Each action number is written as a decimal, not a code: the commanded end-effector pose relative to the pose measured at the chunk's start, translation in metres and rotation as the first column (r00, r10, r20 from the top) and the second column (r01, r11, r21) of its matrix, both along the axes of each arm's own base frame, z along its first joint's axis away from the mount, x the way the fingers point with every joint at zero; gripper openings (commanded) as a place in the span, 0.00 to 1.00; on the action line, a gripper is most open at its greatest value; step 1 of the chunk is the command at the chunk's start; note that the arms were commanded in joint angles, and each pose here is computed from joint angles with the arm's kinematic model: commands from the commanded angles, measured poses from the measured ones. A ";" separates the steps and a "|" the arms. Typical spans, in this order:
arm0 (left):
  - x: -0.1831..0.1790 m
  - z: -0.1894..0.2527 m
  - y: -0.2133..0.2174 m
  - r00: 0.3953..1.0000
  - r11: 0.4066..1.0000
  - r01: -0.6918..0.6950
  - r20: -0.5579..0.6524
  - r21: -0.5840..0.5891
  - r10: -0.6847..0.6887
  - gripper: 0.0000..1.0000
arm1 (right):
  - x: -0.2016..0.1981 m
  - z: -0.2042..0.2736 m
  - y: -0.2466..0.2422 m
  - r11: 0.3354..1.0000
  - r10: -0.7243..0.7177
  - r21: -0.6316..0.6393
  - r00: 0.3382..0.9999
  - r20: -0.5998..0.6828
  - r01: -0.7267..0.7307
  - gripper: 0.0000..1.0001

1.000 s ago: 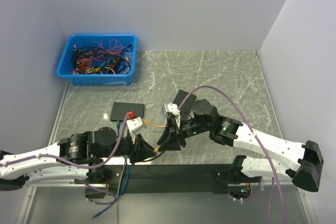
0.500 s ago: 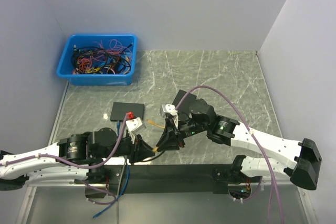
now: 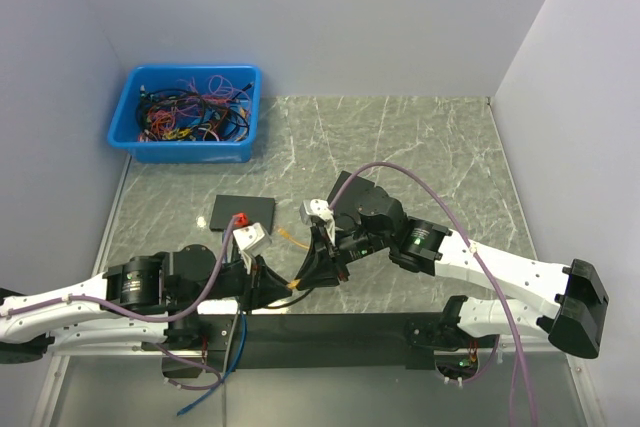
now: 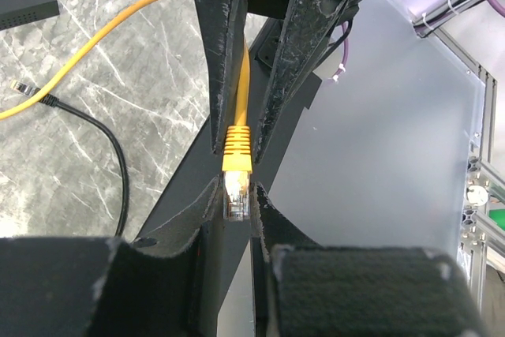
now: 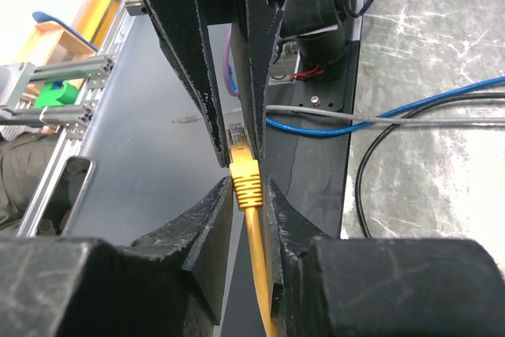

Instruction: Insert the plug into the switch port

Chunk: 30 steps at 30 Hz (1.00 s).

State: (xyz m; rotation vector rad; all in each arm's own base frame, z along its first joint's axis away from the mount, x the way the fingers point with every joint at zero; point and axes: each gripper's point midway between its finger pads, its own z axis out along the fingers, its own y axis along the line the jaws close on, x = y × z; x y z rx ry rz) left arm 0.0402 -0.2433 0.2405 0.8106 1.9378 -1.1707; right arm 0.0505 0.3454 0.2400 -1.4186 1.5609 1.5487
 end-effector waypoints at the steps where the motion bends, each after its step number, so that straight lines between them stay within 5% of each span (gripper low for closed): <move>1: 0.007 0.027 -0.003 0.999 0.994 -0.043 0.010 -0.097 0.044 0.00 | -0.004 0.005 0.002 1.000 0.030 0.008 0.999 0.013 -0.030 0.28; 7: 0.008 0.028 -0.001 0.998 0.993 -0.053 0.013 -0.103 0.055 0.01 | -0.008 0.005 0.001 0.999 0.049 0.010 0.999 0.008 -0.049 0.20; 11: 0.010 0.027 -0.001 0.998 0.993 -0.064 0.014 -0.097 0.065 0.01 | -0.008 0.006 0.001 0.999 0.048 0.014 0.999 0.009 -0.049 0.00; 23: 0.019 0.029 0.006 0.992 0.987 -0.128 0.008 -0.100 0.130 0.06 | -0.007 0.008 -0.001 0.999 0.033 0.025 0.999 0.017 -0.033 0.00; 30: 0.026 0.027 0.011 0.983 0.979 -0.181 -0.005 -0.089 0.181 0.35 | -0.006 0.009 -0.003 0.999 0.010 0.030 1.000 0.026 -0.011 0.00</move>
